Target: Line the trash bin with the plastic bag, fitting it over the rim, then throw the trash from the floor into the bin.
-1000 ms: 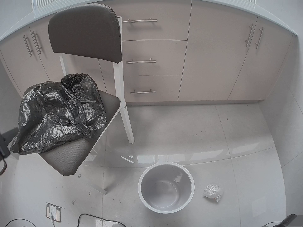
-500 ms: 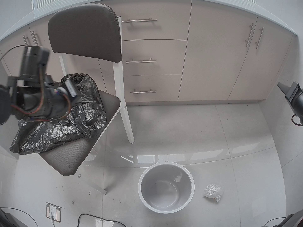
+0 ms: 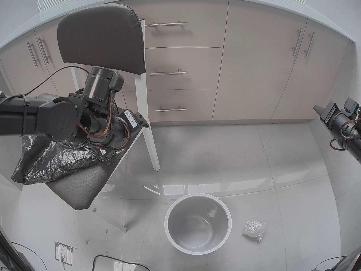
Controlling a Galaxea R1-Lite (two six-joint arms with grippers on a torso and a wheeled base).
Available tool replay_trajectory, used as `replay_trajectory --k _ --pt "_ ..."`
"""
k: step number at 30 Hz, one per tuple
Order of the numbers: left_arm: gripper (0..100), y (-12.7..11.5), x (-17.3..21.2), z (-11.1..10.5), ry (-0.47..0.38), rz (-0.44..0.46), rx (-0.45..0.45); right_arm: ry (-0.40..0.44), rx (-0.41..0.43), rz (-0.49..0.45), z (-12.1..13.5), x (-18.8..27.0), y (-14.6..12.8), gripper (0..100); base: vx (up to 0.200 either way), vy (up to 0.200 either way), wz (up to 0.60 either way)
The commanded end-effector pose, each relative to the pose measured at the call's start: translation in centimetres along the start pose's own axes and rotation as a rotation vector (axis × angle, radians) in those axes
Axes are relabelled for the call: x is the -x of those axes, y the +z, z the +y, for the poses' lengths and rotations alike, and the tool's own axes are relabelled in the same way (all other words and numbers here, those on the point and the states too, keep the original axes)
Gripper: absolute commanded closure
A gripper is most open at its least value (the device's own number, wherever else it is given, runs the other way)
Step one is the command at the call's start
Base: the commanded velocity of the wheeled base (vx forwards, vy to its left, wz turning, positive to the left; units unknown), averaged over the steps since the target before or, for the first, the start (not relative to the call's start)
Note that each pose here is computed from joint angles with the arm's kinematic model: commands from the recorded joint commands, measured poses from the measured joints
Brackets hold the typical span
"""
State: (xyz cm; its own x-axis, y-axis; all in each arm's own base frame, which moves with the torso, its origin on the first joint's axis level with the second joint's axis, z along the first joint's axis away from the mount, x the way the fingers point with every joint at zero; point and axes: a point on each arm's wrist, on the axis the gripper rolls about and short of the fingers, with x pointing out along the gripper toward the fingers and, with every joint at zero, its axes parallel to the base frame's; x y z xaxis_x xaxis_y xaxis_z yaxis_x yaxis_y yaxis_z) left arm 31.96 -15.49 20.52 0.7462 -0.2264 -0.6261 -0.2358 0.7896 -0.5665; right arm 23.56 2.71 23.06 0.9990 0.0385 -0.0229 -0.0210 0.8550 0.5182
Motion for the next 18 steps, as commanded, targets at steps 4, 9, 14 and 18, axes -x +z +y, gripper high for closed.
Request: replay_trajectory --k 4,9,14,18 --pt "0 0.3 1.5 -0.4 -0.030 -0.018 0.006 -0.006 0.007 0.016 -0.1 -0.3 -0.4 100 0.000 0.000 0.00" --pt "0 0.6 3.1 -0.4 -0.039 -0.020 0.036 0.002 -0.002 0.028 -0.1 -0.2 -0.6 0 0.000 0.000 0.00" --pt "0 0.7 3.4 0.0 -0.033 -0.023 0.042 0.003 -0.001 0.036 -0.2 -0.3 -0.8 0 0.000 0.000 0.00" --pt "0 0.4 3.2 0.3 -0.019 -0.016 0.041 -0.005 -0.002 0.049 -0.4 -0.6 -1.1 0 0.000 0.000 0.00"
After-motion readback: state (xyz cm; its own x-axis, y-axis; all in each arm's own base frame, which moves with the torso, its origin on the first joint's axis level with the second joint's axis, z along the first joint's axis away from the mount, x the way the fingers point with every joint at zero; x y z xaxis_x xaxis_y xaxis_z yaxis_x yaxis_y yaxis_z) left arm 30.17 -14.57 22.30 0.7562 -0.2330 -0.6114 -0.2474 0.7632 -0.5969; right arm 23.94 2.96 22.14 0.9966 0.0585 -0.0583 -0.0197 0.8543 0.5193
